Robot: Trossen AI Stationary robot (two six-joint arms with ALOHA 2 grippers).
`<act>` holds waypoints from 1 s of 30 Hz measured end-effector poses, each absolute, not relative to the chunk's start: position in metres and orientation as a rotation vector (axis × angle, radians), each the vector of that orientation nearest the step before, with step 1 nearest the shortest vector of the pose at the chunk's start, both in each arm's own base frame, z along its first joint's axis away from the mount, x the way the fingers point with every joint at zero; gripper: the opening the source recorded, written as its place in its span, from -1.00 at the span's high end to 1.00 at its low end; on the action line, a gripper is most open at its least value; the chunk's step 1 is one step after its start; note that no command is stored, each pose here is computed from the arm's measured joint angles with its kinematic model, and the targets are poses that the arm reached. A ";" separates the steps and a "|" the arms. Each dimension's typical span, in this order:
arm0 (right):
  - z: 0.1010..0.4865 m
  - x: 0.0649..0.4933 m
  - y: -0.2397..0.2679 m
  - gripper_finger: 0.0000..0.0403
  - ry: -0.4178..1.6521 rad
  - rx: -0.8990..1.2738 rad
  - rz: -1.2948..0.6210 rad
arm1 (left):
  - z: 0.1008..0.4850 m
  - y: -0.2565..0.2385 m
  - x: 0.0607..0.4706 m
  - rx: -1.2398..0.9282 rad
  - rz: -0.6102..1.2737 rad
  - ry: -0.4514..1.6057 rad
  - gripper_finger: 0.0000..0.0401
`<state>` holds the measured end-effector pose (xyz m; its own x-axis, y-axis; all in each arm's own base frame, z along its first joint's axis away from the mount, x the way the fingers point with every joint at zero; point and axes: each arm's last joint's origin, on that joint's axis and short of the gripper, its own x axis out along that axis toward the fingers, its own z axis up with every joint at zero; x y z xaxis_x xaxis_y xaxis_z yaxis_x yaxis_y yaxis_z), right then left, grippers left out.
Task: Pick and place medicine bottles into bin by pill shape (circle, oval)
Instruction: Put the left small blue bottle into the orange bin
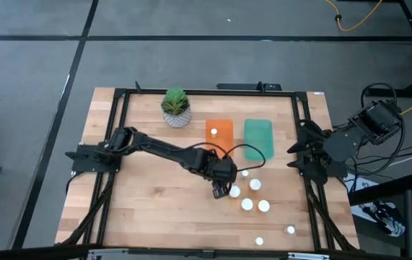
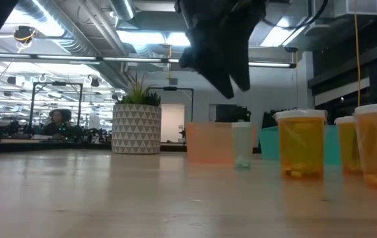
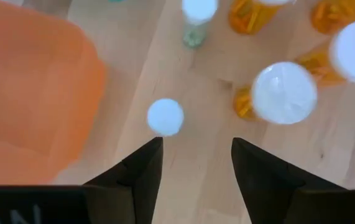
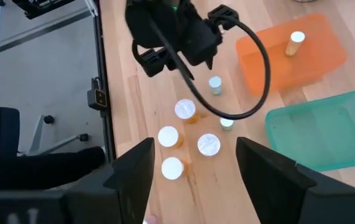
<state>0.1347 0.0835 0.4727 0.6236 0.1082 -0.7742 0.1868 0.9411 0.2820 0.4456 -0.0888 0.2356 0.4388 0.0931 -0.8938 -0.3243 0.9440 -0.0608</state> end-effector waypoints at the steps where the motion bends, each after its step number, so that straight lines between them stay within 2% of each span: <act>1: 0.473 0.135 0.084 -0.13 0.901 0.354 -0.046 | 0.236 -0.086 0.446 -0.243 0.263 1.087 0.08; 21: 0.473 0.135 0.083 -0.13 0.883 0.399 -0.096 | 0.234 -0.056 0.447 -0.082 0.089 1.179 0.08; 30: 0.473 0.136 0.082 -0.13 0.857 0.406 -0.136 | 0.213 -0.054 0.448 -0.030 0.063 1.264 0.08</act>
